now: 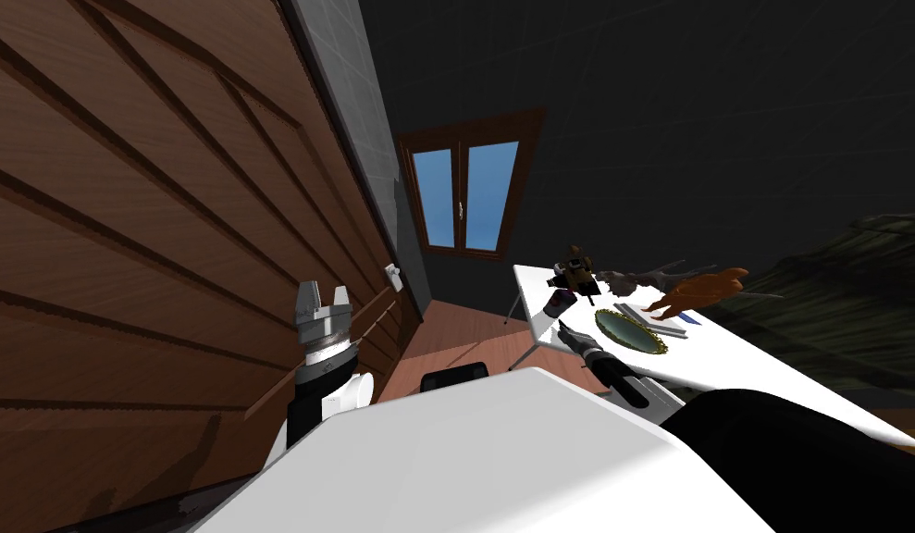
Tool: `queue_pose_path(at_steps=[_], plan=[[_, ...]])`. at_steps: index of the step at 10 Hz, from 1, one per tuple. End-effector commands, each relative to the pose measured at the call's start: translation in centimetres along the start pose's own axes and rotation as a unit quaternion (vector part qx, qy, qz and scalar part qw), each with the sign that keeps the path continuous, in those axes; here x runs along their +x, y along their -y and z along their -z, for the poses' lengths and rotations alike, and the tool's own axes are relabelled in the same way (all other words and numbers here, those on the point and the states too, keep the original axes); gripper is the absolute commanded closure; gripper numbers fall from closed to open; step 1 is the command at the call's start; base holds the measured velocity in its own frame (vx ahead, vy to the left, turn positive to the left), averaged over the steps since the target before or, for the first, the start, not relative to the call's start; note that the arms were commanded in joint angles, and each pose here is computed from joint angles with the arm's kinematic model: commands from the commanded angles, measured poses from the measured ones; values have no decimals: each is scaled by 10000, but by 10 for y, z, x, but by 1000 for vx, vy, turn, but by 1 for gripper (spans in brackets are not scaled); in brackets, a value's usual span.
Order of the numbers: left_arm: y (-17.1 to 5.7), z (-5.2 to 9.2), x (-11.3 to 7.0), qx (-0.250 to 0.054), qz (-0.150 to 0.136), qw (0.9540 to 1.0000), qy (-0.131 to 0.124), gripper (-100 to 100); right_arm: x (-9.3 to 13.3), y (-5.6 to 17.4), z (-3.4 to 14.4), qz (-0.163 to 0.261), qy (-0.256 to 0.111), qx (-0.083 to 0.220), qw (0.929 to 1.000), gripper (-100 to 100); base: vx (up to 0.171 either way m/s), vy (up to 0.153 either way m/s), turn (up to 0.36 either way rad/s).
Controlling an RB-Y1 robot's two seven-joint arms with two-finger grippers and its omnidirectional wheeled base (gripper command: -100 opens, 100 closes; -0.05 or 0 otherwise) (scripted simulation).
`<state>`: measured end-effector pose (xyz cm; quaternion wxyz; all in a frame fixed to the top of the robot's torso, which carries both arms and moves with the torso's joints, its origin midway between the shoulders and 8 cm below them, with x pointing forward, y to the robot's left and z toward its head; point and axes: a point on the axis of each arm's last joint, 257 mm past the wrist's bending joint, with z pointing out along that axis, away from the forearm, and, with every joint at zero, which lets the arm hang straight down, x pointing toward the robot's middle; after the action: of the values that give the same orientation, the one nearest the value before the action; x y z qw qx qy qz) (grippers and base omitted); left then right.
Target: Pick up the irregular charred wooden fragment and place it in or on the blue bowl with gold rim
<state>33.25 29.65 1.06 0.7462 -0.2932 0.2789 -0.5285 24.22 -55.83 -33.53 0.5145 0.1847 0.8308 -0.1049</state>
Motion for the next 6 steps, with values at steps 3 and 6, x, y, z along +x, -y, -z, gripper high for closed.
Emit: queue_pose_path(at_steps=[3, 6], plan=[[0, 0, 0, 0, 0, 10000, 0, 0, -23, 12, 6, 23, 31, 35, 10000, 100, -73, 35, -45], [0, 0, 0, 0, 0, 10000, 0, 0, -29, 14, 8, 26, 37, 41, 10000, 100, -46, 15, -27]])
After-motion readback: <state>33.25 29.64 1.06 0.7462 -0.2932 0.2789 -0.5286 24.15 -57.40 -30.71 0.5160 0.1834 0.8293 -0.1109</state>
